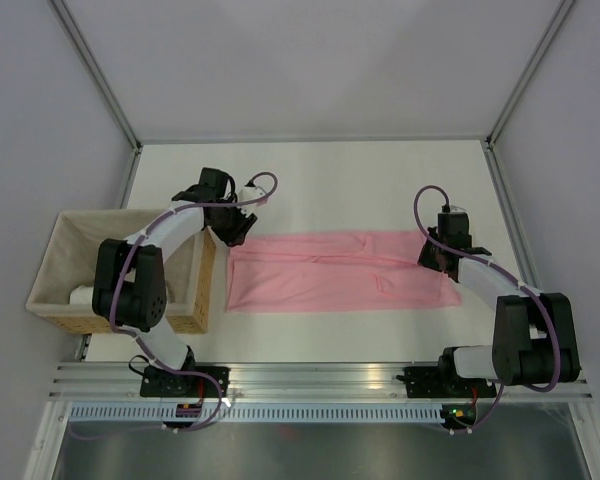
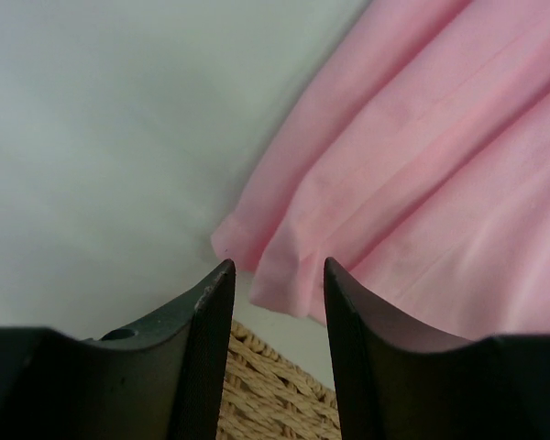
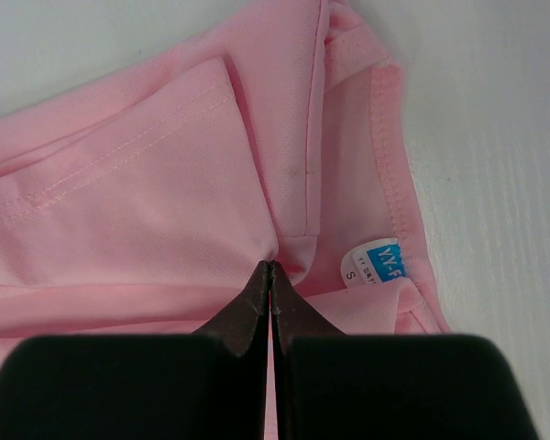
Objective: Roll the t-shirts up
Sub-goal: Fold the tshirt
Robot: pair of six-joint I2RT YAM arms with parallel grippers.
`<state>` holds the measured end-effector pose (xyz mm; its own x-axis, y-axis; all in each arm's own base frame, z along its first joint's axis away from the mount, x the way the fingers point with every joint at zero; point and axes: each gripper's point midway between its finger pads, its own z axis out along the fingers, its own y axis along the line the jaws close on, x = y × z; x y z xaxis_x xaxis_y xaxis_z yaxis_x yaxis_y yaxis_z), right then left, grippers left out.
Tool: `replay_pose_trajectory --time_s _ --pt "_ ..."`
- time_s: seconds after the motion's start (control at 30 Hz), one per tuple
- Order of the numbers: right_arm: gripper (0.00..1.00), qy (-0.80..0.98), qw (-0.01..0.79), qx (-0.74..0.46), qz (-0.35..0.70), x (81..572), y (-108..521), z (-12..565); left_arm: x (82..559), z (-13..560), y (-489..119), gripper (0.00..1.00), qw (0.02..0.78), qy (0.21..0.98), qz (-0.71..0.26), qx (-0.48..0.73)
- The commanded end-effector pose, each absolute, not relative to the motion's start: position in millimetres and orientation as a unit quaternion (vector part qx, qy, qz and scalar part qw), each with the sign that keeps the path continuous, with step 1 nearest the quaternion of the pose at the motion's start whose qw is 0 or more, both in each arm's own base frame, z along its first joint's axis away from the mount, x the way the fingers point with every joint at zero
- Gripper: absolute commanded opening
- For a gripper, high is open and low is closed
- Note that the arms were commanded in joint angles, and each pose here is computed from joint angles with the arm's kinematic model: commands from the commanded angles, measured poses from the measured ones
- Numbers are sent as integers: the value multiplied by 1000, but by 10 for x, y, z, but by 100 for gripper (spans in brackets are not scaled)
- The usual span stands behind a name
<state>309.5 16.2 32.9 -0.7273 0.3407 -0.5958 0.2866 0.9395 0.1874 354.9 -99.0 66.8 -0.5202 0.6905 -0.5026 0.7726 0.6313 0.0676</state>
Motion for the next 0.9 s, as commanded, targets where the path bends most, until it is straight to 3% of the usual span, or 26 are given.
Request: replay_pose_trajectory --time_s 0.0,0.3,0.37,0.5,0.53,0.87 --pt "0 919 350 175 50 3227 165 470 3813 695 -1042 49 269 873 -74 400" --pt "0 920 347 176 44 3230 145 474 3581 568 -1032 46 228 868 -87 433" --pt "0 920 348 177 45 3239 146 487 3456 548 -1045 38 220 864 -101 441" --pt "0 918 351 178 45 3258 145 531 3365 544 -1026 5 212 862 -102 448" --pt "0 918 352 178 45 3263 148 548 3344 542 -1017 3 210 862 -102 450" --pt "0 910 369 189 22 3240 48 802 3370 745 -1056 2 242 840 -101 475"
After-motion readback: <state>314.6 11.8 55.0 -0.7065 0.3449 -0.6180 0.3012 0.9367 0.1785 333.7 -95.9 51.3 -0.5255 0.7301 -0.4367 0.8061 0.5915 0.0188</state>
